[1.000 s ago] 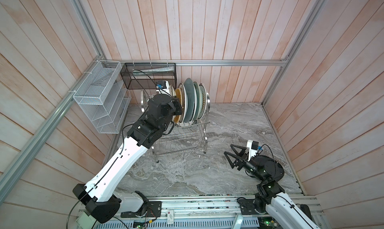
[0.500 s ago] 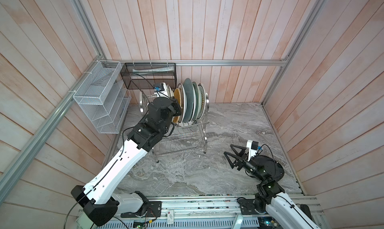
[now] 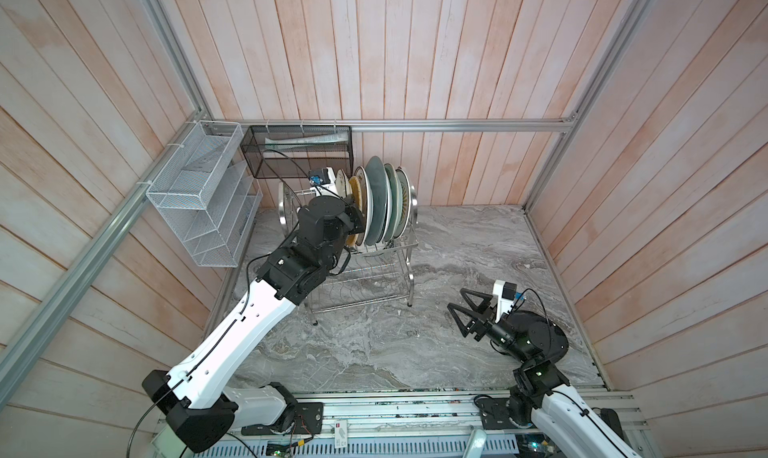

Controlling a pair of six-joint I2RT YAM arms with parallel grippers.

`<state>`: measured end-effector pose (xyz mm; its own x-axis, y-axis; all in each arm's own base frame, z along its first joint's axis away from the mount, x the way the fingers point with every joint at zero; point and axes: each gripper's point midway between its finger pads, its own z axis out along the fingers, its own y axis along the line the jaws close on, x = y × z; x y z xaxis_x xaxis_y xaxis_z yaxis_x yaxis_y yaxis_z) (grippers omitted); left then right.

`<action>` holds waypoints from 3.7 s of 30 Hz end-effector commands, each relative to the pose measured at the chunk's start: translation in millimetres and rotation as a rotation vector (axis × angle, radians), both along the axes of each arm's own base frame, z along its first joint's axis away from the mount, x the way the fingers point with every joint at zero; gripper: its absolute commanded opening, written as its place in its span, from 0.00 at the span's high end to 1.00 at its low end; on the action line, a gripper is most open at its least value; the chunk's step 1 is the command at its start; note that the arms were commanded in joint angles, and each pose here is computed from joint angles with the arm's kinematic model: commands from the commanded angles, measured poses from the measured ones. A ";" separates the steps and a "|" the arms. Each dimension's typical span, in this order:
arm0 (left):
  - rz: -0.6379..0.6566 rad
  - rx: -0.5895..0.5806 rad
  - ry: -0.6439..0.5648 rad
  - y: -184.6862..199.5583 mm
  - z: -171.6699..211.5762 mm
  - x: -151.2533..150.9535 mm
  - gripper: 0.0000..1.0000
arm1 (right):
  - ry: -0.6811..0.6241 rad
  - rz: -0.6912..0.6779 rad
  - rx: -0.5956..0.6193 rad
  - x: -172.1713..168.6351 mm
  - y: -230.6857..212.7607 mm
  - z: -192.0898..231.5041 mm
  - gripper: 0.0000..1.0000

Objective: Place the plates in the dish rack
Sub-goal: 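Push the cream plate down into the tier slot with the left gripper, then open the left gripper and withdraw it from the rack, then reach the right gripper to the dark round plate and grasp its rim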

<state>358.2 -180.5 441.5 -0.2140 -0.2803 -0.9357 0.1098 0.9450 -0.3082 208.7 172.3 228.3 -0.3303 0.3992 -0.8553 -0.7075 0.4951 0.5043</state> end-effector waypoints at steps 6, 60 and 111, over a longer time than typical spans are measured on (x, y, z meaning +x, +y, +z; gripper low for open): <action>-0.067 -0.062 -0.096 6.0 52.3 -24.5 0.61 | -0.021 -0.015 -0.007 1.5 -0.7 4.0 0.02; -0.849 -0.073 0.182 -28.0 -179.3 -196.6 0.00 | 1.006 -1.374 0.026 40.5 -296.5 -125.6 0.02; -0.830 -0.058 0.190 -25.6 -184.4 -194.5 0.00 | 1.002 -0.717 0.207 43.2 -173.8 -189.7 0.16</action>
<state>162.9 -207.0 259.7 -0.5275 -0.0064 -0.8495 0.7039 0.5565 -0.4413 252.3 -12.9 46.0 -0.4315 0.8540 -0.2907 0.4289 0.4777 0.7667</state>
